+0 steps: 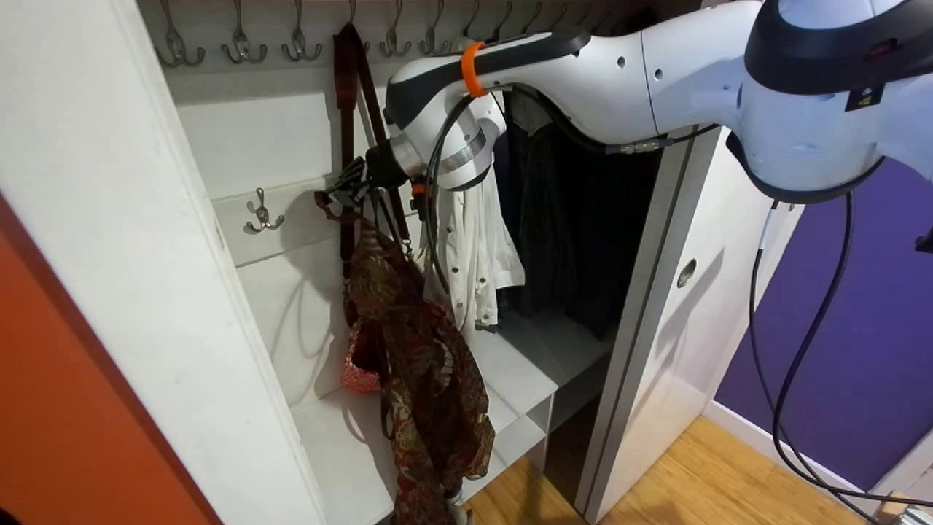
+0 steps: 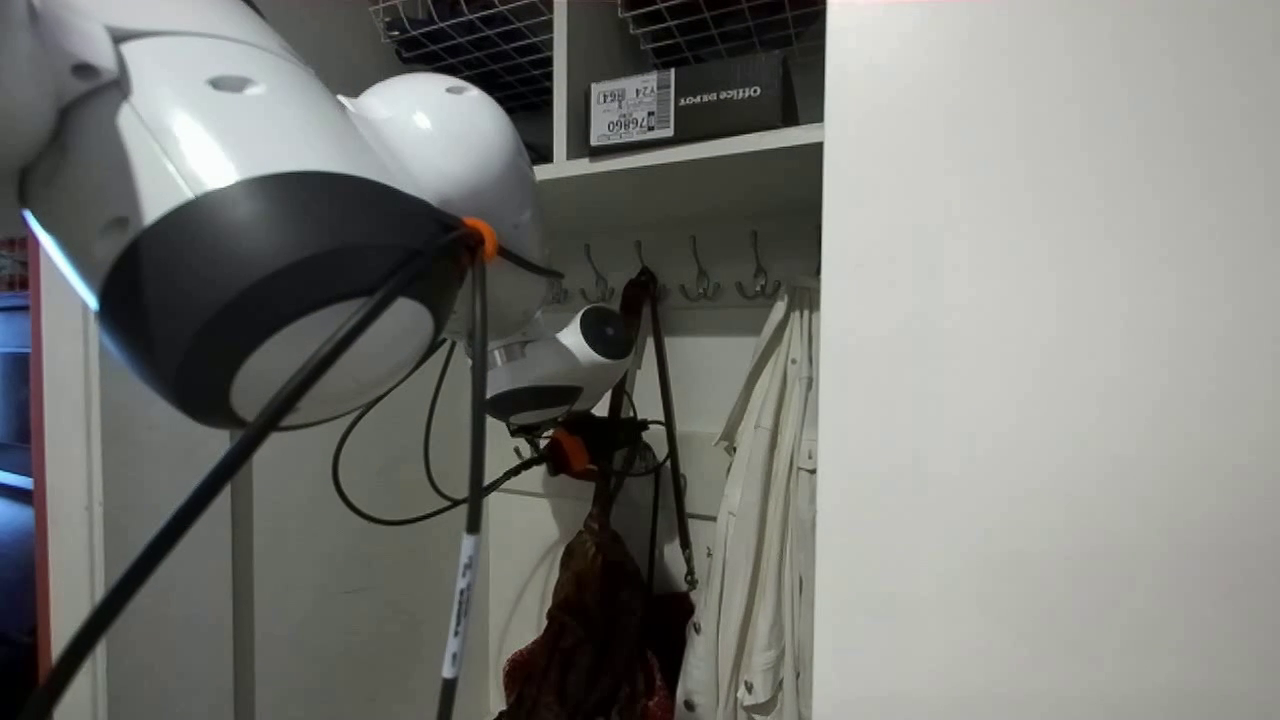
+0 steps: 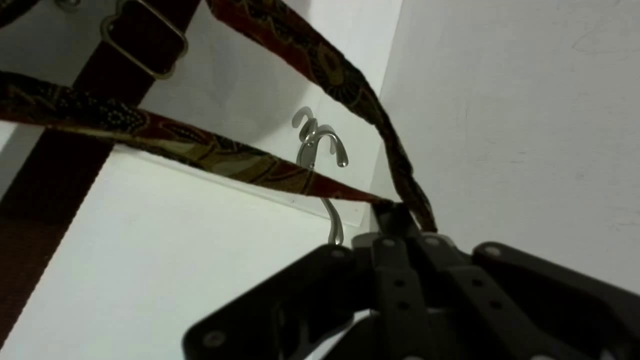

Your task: Pick up one brown strap from the bottom hangers and hang it on the far left bottom hanger in the closet

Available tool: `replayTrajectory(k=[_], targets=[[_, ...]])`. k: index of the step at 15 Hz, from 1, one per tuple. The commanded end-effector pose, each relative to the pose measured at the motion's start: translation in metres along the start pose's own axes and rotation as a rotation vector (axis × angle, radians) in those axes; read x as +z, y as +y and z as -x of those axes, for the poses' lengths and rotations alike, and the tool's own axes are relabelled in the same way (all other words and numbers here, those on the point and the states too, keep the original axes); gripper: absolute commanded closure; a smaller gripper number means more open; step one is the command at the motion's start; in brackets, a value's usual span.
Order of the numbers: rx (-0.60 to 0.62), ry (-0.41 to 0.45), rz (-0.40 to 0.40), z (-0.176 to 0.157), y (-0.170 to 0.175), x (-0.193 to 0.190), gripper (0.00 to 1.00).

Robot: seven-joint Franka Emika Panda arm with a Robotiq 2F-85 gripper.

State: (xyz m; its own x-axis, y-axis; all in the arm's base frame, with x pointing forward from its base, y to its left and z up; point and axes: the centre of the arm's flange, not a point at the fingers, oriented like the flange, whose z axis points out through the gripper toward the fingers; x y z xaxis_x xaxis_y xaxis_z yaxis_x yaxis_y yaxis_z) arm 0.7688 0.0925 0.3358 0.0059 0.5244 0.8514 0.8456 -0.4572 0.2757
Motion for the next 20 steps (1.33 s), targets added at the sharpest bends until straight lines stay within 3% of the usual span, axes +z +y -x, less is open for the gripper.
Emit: replayTrajectory(k=[1, 4, 11, 20], targets=[[0.000, -0.001, -0.002, 0.000, -0.001, 0.001, 0.98], [0.000, -0.003, -0.004, 0.001, -0.001, 0.001, 1.00], [-0.111, 0.062, 0.335, -0.035, 0.012, -0.027, 1.00], [-0.204, 0.043, 0.485, -0.047, 0.006, -0.036, 1.00]])
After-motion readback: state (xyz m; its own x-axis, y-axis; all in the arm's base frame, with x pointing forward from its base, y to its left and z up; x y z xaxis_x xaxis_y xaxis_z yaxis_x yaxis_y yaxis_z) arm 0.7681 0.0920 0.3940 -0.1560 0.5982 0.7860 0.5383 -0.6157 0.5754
